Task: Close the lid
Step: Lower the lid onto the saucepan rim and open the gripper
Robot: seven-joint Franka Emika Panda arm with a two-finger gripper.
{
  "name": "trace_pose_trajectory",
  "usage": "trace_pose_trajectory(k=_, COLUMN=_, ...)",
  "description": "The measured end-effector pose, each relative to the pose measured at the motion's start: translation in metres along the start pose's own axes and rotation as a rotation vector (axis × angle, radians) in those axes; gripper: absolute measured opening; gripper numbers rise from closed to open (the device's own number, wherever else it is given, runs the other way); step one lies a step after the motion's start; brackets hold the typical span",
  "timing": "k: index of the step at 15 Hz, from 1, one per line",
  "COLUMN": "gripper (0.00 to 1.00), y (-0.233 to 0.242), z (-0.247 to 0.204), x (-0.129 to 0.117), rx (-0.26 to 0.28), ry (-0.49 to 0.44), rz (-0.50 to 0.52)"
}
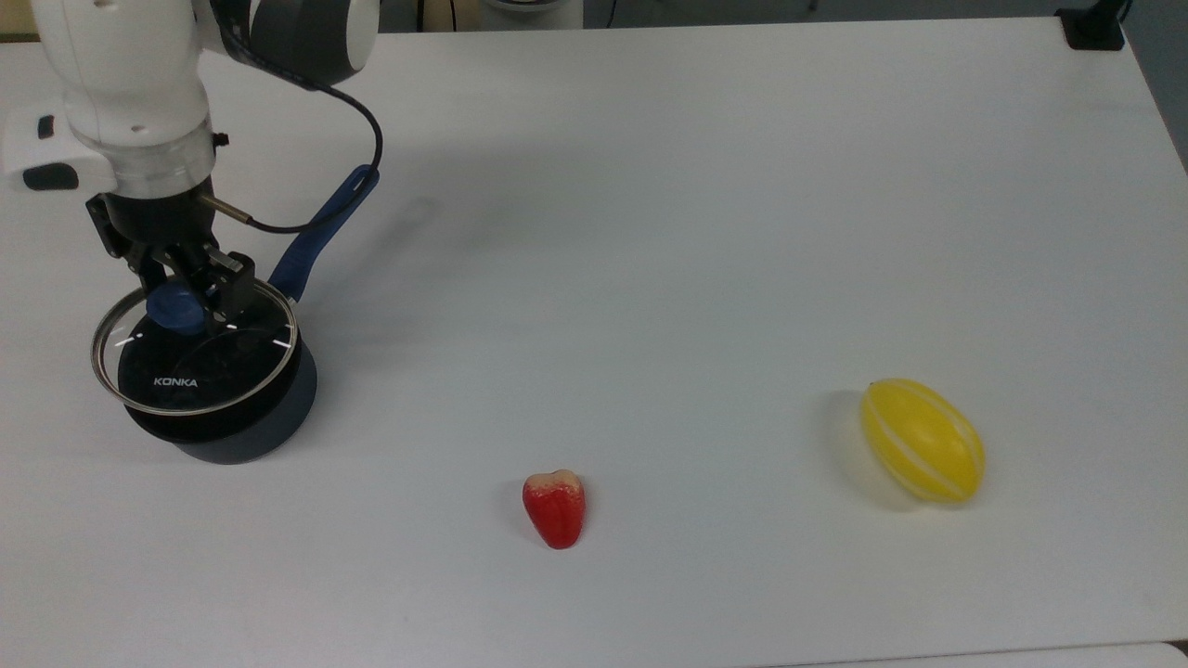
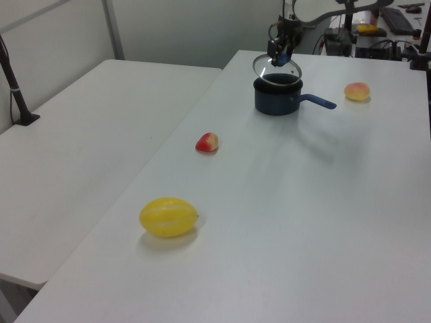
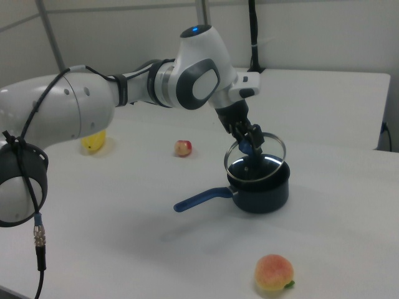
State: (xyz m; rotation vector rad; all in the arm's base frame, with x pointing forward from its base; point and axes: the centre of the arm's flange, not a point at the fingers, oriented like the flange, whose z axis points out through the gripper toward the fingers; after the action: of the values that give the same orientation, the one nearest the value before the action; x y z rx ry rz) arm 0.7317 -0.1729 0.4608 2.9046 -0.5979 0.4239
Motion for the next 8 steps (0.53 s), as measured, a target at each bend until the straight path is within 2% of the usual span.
trace_pose_trajectory(k=8, gripper=0.66, y=-0.003, z=0.02, x=-0.003, rx=-0.007, ry=-0.023, rz=-0.006)
